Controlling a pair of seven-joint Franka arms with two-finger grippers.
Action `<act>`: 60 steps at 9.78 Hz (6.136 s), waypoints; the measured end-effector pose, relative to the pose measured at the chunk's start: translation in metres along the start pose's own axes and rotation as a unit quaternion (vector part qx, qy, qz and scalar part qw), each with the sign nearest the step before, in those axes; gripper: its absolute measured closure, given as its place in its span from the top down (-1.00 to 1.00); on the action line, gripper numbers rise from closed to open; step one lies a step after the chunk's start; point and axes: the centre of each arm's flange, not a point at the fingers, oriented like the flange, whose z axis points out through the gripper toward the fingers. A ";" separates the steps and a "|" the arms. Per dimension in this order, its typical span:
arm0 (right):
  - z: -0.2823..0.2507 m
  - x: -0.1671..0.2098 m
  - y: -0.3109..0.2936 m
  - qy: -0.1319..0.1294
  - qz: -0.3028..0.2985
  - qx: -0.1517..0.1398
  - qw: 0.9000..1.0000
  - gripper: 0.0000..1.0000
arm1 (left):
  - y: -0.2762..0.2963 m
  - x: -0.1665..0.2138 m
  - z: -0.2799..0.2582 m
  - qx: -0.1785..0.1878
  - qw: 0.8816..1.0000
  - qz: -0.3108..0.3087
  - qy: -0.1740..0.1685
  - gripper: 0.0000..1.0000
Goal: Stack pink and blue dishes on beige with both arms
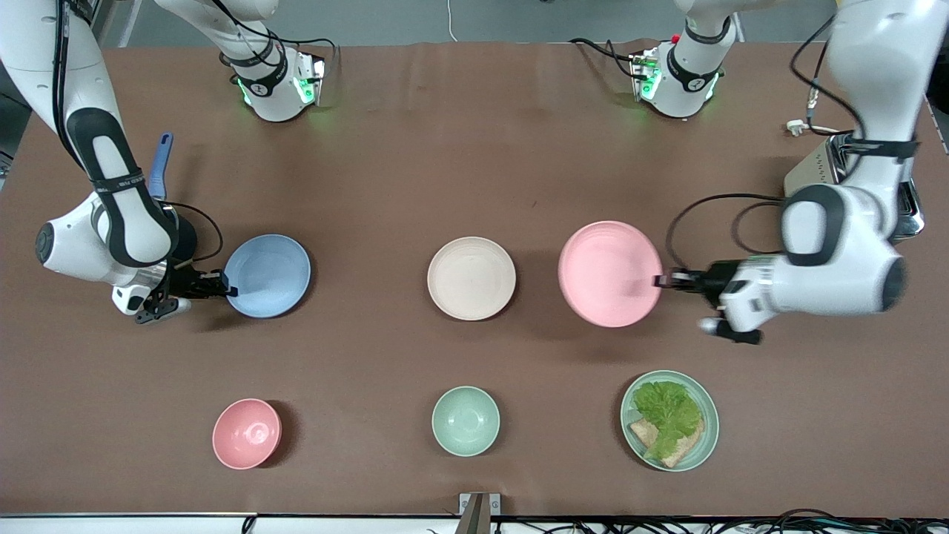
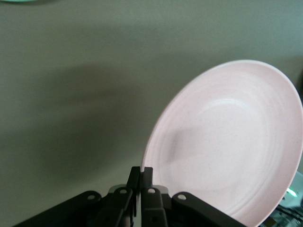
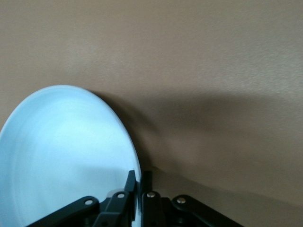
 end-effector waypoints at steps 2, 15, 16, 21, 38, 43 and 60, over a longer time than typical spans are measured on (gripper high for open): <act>-0.003 0.001 -0.001 -0.004 0.002 0.010 1.000 -0.89 | 0.079 -0.006 0.052 0.040 0.998 -0.032 0.022 -0.90; -0.104 0.111 -0.215 0.033 0.109 0.063 0.992 -0.89 | 0.151 -0.040 0.221 0.098 0.989 -0.079 0.076 -0.73; -0.087 0.110 -0.232 0.042 0.111 0.059 0.991 -0.89 | 0.153 -0.039 0.219 0.095 0.989 -0.086 0.081 -0.67; 0.007 0.078 -0.345 0.084 0.121 0.047 0.988 -0.89 | 0.156 -0.012 0.041 0.119 0.975 -0.073 0.175 0.73; 0.112 0.047 -0.414 0.126 0.127 0.038 0.983 0.47 | 0.065 -0.208 -0.318 0.237 0.962 -0.032 0.131 1.00; -0.064 0.077 -0.328 0.094 0.120 -0.009 0.988 1.00 | 0.045 -0.206 -0.318 0.238 0.963 -0.041 0.119 1.00; -0.433 0.020 -0.209 0.060 0.152 -0.187 0.969 1.00 | 0.052 -0.185 -0.307 0.242 0.963 0.001 0.119 1.00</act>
